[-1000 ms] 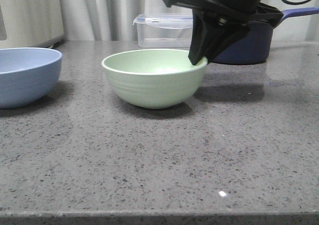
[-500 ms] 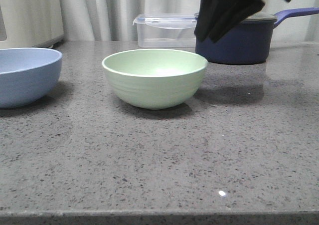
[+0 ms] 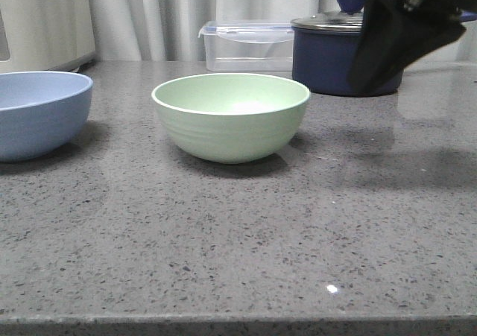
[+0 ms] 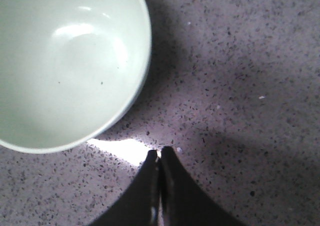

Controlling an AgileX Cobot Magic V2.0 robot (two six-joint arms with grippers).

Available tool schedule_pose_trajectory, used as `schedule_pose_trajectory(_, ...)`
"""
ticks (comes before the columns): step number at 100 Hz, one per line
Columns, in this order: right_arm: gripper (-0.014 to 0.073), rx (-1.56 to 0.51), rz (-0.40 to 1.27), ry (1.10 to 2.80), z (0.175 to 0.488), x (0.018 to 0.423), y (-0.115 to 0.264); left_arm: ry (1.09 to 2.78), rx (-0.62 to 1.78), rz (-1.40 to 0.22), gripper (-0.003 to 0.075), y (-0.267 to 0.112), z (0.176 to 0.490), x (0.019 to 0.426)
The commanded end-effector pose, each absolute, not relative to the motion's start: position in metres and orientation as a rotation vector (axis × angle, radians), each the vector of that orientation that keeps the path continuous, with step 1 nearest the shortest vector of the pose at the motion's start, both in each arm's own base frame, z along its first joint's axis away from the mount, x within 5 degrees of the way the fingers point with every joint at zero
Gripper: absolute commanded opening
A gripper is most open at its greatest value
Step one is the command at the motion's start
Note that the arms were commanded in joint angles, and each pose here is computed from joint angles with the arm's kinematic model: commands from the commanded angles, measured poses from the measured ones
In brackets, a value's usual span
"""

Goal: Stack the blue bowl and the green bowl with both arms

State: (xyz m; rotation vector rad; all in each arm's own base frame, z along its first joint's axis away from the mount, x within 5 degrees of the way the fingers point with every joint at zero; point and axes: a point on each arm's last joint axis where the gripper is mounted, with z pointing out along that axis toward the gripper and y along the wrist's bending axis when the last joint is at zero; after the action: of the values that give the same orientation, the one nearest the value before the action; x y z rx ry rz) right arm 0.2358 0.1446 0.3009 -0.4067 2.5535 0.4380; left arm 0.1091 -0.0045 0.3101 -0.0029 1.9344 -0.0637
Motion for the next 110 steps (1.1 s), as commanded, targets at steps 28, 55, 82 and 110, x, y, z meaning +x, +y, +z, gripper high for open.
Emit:
schedule_pose_trajectory(28, -0.0066, -0.436, 0.485, 2.465, 0.295, 0.237, 0.16, 1.821, -0.006, -0.065, 0.0437, -0.004, 0.328, 0.113)
schedule_pose_trajectory(55, -0.0066, -0.457, 0.505, 2.497, 0.28, 0.241, 0.175, 1.812, -0.006, -0.065, 0.0437, -0.004, 0.329, 0.113)
schedule_pose_trajectory(82, -0.0066, -0.423, 0.539, 2.473, 0.28, 0.244, 0.178, 1.81, -0.006, -0.065, 0.0437, -0.004, 0.329, 0.113)
schedule_pose_trajectory(110, -0.0066, -0.421, 0.54, 2.469, 0.281, 0.245, 0.178, 1.809, -0.006, -0.065, 0.0437, -0.004, 0.329, 0.113)
